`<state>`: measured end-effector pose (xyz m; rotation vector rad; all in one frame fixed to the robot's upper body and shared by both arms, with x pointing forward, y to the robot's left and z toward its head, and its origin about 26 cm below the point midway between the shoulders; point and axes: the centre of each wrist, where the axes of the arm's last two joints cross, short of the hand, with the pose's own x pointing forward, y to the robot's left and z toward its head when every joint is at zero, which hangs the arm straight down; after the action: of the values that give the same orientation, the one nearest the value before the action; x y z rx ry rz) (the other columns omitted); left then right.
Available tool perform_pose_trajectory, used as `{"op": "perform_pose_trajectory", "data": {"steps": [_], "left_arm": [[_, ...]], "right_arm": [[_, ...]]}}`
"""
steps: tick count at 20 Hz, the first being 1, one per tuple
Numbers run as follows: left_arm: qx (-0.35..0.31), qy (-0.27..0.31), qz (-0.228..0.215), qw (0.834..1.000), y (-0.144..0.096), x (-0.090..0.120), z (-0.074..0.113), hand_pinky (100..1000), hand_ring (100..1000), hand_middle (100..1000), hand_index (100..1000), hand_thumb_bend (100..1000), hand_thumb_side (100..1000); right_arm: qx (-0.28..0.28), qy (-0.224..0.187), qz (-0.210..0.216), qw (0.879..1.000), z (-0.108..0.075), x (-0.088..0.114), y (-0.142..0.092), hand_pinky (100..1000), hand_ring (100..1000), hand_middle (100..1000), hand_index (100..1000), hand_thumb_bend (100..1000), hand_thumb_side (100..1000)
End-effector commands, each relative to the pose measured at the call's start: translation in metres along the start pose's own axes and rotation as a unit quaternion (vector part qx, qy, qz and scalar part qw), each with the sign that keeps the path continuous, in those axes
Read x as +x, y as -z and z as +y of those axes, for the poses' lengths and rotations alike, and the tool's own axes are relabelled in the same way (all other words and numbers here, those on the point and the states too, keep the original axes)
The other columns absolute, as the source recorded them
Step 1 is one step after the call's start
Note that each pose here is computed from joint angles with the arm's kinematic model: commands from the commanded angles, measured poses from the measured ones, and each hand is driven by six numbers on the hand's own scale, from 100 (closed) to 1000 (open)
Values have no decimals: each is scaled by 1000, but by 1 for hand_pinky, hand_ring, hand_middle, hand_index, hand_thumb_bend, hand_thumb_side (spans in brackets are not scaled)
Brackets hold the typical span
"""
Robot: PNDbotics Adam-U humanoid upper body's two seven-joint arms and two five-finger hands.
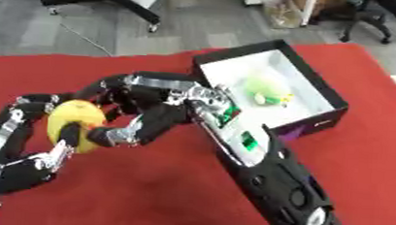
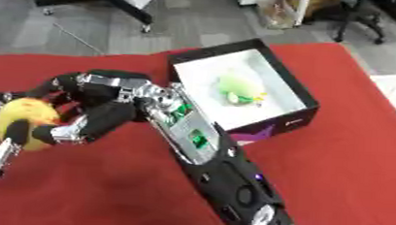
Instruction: Pick up the objects with one hand, pass them to the other hand, and then place them into the box on the other side of the table.
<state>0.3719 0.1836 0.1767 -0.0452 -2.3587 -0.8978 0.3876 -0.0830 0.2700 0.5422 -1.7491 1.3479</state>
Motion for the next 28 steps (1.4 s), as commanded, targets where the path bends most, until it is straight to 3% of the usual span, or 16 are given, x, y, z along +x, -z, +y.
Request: {"op": "perform_pose_trajectory", "data": {"steps": [1, 6, 12, 16, 28], "left_arm": [[9, -1, -10, 1000, 6, 5, 7, 924, 541, 436, 482, 100, 453], [21, -12, -4, 1000, 1, 4, 6, 931, 538, 432, 480, 100, 467], [37, -35, -14, 999, 3, 6, 3, 938, 537, 428, 480, 100, 482], [43, -50, -25, 997, 6, 9, 2, 940, 538, 428, 480, 100, 485], [41, -68, -38, 996, 10, 11, -1, 945, 540, 430, 482, 100, 492]], "right_arm": [[-22, -13, -8, 1000, -5, 10, 0, 861, 928, 916, 817, 202, 139], [-38, -23, -11, 999, -6, 9, 0, 858, 923, 919, 824, 245, 117], [-33, -27, -9, 999, -6, 8, 1, 852, 897, 853, 770, 263, 100], [-37, -22, -7, 999, -6, 8, 1, 845, 868, 787, 709, 241, 100], [-33, -7, -10, 999, -5, 9, 2, 834, 822, 693, 634, 162, 100]]}}
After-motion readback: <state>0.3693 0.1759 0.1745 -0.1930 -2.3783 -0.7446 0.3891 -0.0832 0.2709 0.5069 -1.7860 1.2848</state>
